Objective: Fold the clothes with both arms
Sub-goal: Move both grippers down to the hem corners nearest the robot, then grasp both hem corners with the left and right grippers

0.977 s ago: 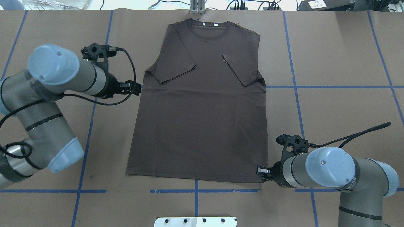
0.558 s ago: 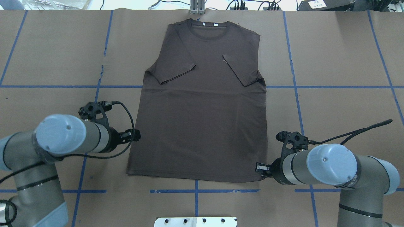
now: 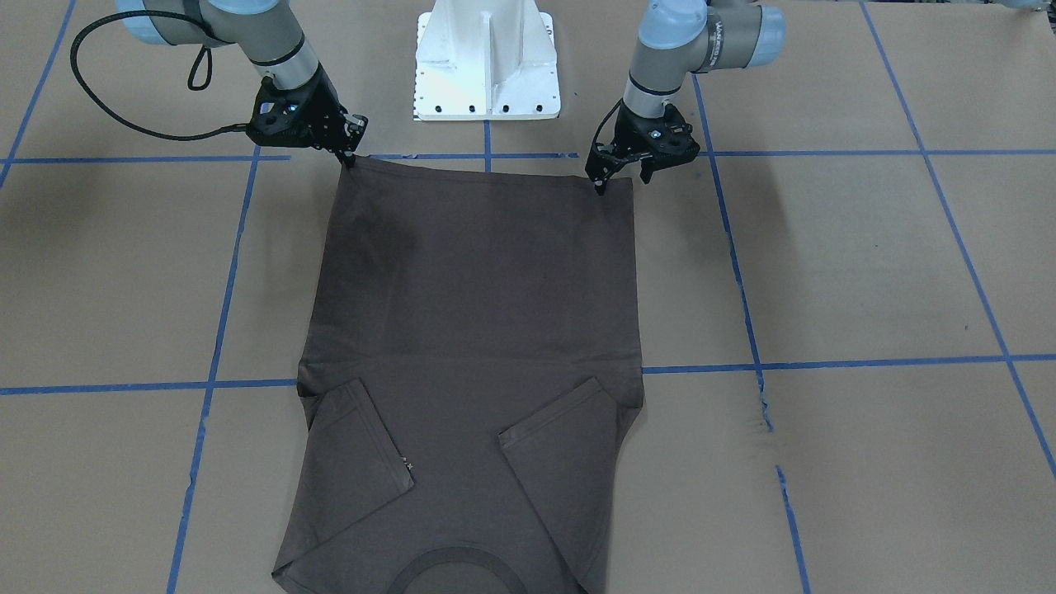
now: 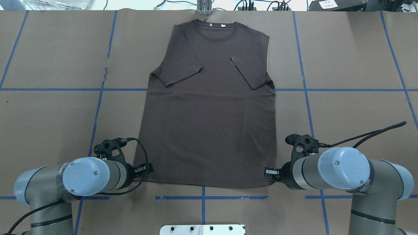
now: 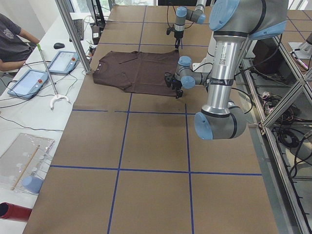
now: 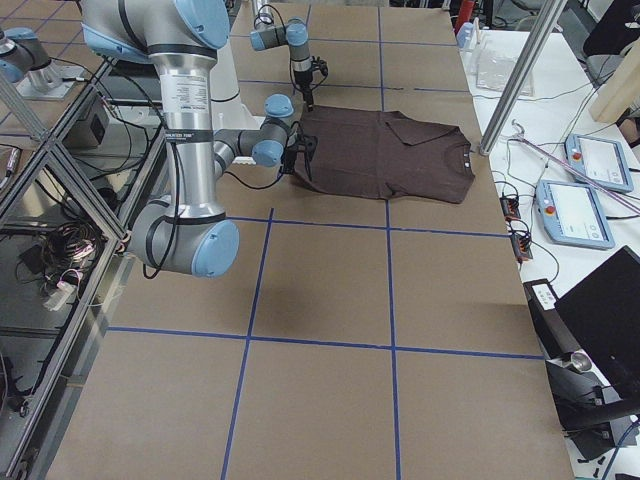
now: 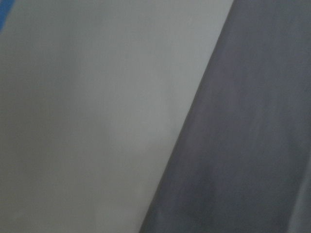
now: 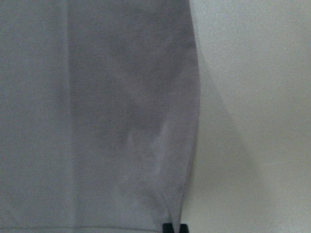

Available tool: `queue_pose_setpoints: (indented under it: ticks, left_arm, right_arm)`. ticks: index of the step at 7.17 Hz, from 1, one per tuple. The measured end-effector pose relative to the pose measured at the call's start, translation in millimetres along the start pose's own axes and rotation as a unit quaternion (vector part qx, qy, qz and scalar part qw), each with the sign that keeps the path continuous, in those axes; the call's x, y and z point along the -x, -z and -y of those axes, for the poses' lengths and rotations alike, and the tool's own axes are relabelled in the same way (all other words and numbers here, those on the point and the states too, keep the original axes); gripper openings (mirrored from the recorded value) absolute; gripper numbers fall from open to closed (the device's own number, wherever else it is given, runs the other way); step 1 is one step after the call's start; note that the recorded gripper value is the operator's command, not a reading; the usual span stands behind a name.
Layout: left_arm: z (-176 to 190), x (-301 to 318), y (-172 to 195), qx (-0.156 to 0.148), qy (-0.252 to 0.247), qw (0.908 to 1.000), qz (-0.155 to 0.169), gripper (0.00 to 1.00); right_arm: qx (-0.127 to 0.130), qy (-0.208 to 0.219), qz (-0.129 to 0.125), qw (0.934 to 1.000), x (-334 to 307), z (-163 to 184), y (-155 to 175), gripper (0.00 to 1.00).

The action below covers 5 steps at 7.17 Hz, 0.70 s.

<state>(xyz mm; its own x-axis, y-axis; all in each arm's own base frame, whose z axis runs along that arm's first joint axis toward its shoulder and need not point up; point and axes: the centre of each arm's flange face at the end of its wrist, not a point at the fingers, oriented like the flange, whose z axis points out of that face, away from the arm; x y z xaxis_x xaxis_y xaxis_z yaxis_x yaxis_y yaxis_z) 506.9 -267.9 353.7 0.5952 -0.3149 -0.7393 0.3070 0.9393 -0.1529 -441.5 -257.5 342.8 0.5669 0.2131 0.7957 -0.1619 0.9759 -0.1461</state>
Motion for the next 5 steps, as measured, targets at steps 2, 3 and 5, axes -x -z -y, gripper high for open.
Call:
queue_pose_setpoints:
  ticks: [2, 3, 5]
  left_arm:
    - [-1.7, 0.4, 1.8, -0.001, 0.001, 1.0, 0.006, 0.44]
    - [-2.1, 0.0, 3.9, -0.002, 0.001, 1.0, 0.009, 0.38]
    - [-2.6, 0.1, 5.5, -0.002, 0.001, 0.9999, 0.015, 0.25]
  right_arm:
    - [0.0, -0.001, 0.0, 1.0, 0.0, 1.1, 0.3, 0.0]
    - [-0.001, -0.001, 0.0, 1.0, -0.2, 2.3, 0.7, 0.0]
    - [-0.002, 0.0, 0.001, 1.0, -0.4, 4.4, 1.6, 0.0]
